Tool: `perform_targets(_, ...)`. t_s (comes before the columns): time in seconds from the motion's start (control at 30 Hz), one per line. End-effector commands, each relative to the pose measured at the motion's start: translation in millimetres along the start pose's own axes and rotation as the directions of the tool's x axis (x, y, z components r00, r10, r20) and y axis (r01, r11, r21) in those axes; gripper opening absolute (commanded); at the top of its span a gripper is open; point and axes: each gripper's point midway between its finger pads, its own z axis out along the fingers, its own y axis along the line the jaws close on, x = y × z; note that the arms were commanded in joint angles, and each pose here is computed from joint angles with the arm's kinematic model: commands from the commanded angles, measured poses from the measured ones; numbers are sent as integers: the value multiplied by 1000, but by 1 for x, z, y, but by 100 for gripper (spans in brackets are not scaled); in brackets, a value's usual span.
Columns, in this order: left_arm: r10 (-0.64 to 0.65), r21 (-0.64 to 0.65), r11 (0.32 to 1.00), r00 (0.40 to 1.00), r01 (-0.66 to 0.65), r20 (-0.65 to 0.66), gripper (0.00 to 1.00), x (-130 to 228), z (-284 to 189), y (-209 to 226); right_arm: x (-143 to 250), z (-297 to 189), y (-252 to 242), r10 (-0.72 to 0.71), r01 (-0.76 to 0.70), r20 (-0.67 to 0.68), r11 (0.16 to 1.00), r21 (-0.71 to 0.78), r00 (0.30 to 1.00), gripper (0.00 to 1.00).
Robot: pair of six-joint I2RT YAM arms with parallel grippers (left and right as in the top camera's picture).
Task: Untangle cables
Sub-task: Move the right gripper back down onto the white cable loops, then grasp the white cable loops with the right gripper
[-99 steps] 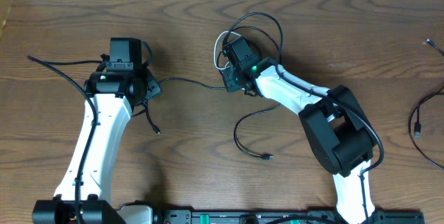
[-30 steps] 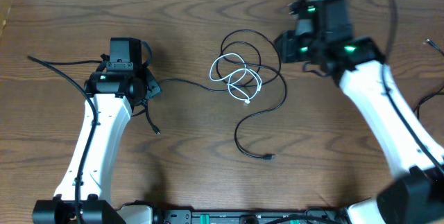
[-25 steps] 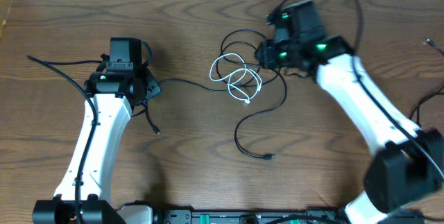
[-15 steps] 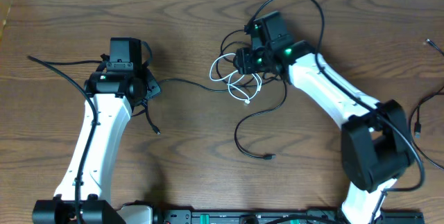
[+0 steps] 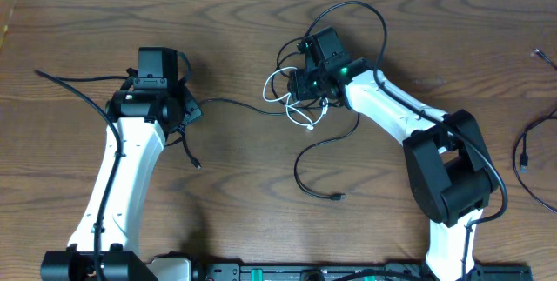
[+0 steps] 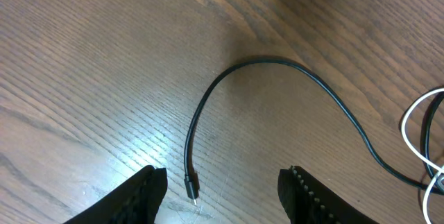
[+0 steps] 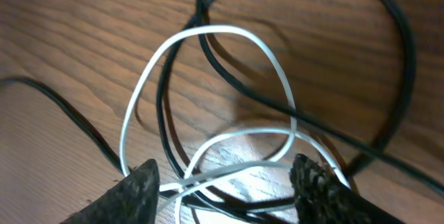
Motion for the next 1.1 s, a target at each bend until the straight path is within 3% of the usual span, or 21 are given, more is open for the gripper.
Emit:
perform_targets(0.0, -19, 11, 1000, 1000, 19, 23, 57, -8, -7, -2, 12, 7, -7, 9, -7, -42, 999, 36, 999, 59)
perform_targets(0.33, -19, 9, 1000, 1000, 19, 20, 57, -7, -7, -1, 21, 19, -31, -8, 17, -61, 989, 149, 998, 58)
perform_targets(0.5, -19, 9, 1000, 1000, 19, 20, 57, -7, -7, -2, 17, 18, -40, -83, 93, -55, 976, 197, 995, 59)
perform_targets(1.07, -19, 9, 1000, 1000, 19, 20, 57, -7, -7, -1, 22, 34, -46, -89, 100, -62, 972, 211, 994, 58)
